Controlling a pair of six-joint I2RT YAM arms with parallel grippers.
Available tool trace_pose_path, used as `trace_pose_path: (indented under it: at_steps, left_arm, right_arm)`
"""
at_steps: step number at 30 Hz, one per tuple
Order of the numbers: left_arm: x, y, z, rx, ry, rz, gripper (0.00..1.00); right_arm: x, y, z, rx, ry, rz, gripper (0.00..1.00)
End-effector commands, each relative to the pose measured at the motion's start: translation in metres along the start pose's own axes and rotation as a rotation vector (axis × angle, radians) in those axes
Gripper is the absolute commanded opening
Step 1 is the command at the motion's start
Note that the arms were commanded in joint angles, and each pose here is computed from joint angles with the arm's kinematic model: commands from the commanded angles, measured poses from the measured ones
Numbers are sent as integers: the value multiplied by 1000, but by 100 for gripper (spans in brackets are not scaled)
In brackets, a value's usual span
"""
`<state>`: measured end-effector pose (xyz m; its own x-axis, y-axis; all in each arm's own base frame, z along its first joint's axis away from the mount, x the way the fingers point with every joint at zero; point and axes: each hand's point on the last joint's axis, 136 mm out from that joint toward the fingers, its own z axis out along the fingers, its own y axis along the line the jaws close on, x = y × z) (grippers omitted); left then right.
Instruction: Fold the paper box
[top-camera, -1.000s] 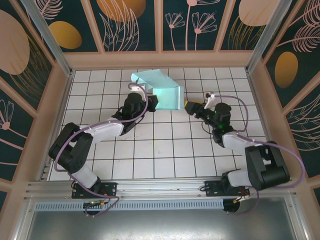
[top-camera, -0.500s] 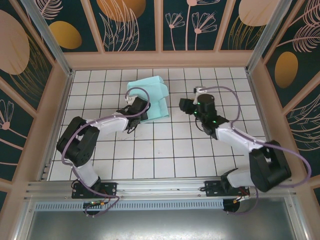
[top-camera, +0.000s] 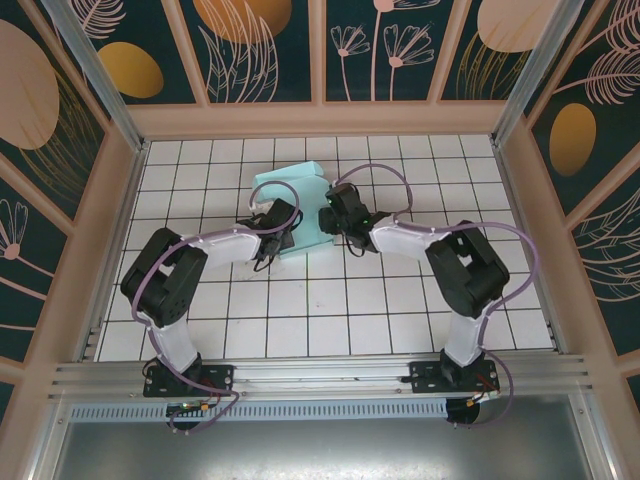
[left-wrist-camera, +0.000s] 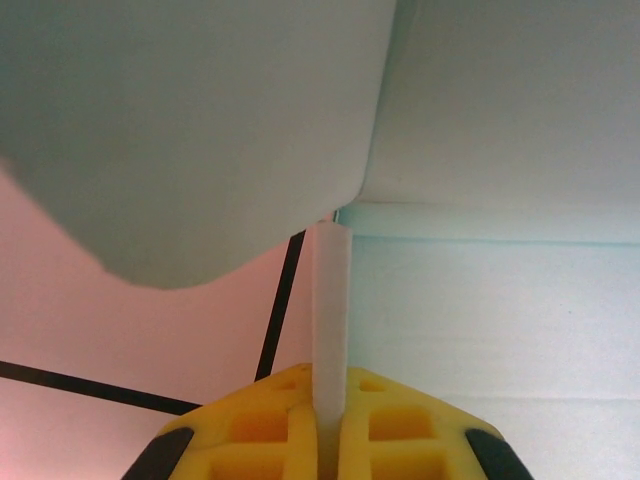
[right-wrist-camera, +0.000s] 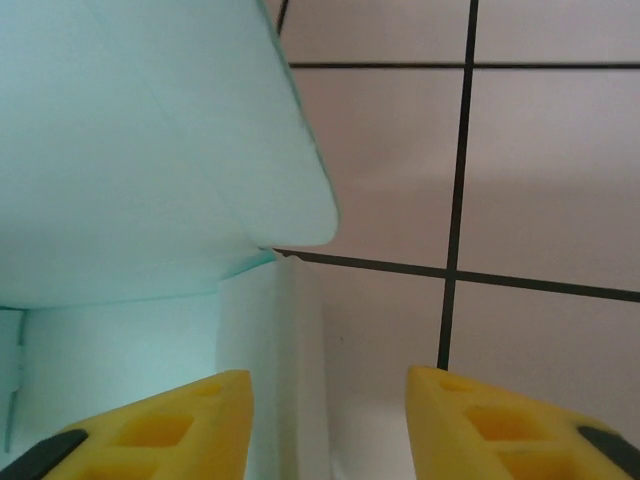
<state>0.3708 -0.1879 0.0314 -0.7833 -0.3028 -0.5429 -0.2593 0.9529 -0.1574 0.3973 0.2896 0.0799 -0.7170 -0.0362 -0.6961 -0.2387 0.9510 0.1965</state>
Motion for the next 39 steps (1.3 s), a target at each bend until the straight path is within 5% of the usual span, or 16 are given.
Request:
trace_pose_path:
  at_steps: [1, 12, 16, 29, 39]
  left_arm:
    - [14, 3, 10, -24, 52, 9, 0]
    - [17, -1, 15, -19, 70, 25, 0]
    - [15, -2, 14, -13, 69, 22, 0]
    - [20, -3, 16, -7, 83, 20, 0]
    - [23, -8, 19, 11, 104, 14, 0]
  right_arm:
    - [4, 0, 9, 20, 38, 13, 37]
    - [27, -3, 28, 68, 115, -49, 18]
    - [34, -11, 31, 127, 135, -102, 1]
    - [96, -60, 41, 425, 277, -309, 0]
    - [118, -87, 41, 609, 204, -400, 0]
